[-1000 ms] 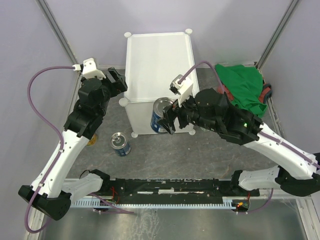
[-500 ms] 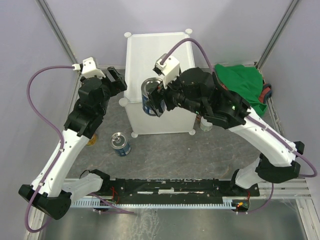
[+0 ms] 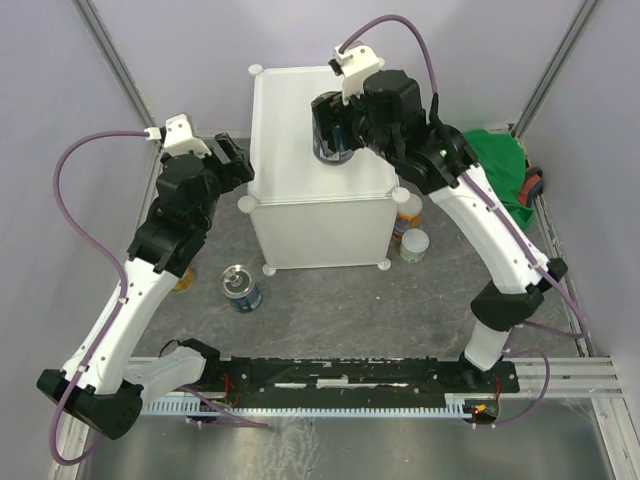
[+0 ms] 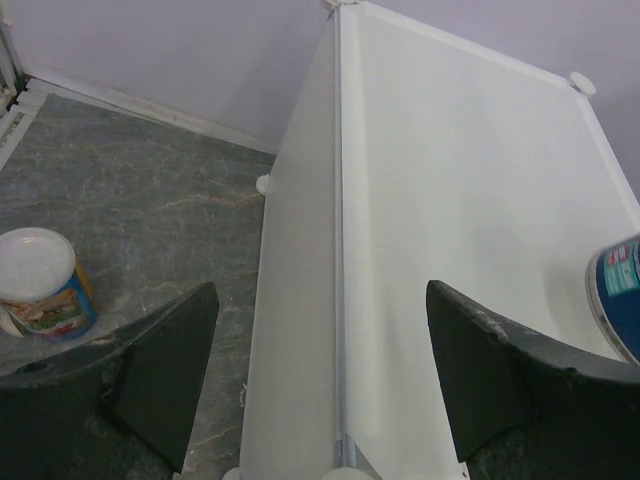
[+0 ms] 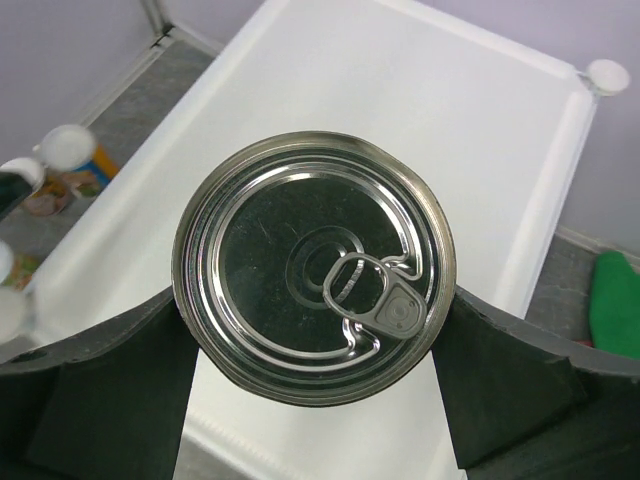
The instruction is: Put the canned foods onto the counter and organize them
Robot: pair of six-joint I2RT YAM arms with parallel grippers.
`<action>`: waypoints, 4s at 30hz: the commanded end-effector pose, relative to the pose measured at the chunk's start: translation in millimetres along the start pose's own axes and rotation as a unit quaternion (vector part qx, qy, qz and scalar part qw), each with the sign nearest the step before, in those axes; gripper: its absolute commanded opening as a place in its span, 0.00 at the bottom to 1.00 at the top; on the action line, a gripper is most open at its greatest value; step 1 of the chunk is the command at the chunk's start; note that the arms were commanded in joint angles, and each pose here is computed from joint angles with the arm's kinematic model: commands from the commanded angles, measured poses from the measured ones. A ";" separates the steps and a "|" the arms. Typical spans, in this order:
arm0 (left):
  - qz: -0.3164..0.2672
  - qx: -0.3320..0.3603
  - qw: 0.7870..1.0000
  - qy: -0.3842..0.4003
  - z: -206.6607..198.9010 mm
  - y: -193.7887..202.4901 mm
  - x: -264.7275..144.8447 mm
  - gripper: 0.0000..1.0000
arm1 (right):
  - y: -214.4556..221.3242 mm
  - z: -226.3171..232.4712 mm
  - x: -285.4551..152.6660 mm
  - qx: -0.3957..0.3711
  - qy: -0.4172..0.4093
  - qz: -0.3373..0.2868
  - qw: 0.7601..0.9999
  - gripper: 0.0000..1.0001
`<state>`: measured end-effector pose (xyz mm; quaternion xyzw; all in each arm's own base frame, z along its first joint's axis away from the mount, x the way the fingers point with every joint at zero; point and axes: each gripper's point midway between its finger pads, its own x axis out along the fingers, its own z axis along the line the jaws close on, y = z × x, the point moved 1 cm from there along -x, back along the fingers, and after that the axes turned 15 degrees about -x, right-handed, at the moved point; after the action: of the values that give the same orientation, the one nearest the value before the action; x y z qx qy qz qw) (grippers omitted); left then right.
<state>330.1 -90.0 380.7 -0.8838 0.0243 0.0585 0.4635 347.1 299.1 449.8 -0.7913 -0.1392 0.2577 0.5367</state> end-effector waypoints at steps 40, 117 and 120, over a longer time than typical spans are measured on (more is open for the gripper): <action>0.012 -0.008 0.999 0.031 2.2 4.0 -24.3 0.90 | -57.6 -157.1 112.0 0.028 0.208 -0.187 0.960 0.18; -0.064 -0.045 0.994 -0.077 70.2 -14.5 -74.2 0.93 | -82.7 -35.2 23.3 -0.049 0.099 -0.224 0.968 0.99; -0.066 -0.041 0.993 -0.086 70.7 -16.1 -71.4 0.94 | -71.2 9.1 3.3 -0.044 0.047 -0.225 0.972 0.99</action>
<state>254.8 -33.9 341.7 -0.8867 -0.0341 0.1080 0.4483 404.1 335.4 480.7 -0.7948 -0.2479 0.1049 0.5439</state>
